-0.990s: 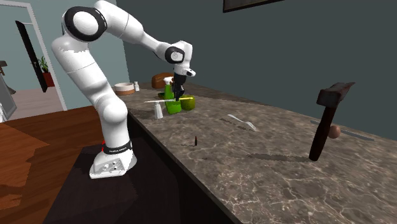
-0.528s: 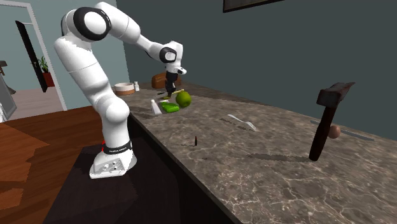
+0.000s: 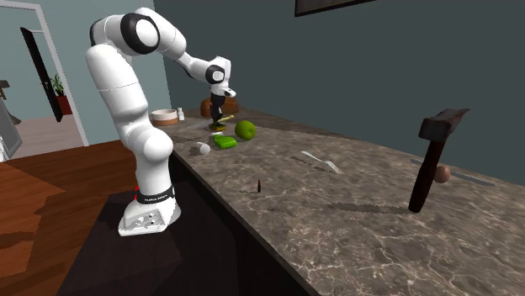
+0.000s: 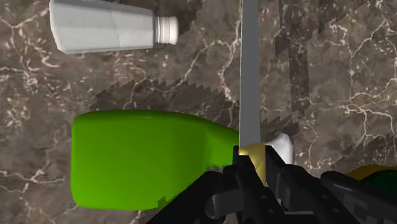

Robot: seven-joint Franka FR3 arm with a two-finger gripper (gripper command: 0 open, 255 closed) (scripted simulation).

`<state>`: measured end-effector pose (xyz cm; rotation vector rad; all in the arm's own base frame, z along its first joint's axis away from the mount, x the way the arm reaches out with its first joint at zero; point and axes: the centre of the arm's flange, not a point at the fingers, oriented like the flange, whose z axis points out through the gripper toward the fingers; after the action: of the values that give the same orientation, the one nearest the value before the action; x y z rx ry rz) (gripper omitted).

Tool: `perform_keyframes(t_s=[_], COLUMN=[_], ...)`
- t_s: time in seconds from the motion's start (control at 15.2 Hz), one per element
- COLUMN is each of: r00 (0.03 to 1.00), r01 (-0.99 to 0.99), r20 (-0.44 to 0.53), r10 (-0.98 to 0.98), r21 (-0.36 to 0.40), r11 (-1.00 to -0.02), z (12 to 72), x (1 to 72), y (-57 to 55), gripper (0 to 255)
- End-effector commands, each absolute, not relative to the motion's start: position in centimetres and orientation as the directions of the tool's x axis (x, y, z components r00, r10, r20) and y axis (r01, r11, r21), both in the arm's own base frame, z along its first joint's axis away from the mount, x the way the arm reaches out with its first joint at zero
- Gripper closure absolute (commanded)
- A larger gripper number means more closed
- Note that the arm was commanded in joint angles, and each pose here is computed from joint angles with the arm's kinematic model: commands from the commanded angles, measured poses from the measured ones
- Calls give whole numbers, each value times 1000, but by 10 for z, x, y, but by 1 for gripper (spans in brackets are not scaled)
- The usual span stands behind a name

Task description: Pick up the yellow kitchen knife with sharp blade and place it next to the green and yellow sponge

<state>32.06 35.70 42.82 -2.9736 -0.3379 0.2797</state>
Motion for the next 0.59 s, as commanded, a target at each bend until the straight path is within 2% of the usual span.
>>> perform_keyframes(t_s=[0.0,0.33,0.53], r00=[958,958,958], r01=[207,207,207], r20=[-168,-168,-168], r10=[233,233,233], r21=[-155,-155,-155], r11=[-966,-966,-966], z=[433,433,417], x=[314,295,295], y=[384,444,444], gripper=[255,255,255])
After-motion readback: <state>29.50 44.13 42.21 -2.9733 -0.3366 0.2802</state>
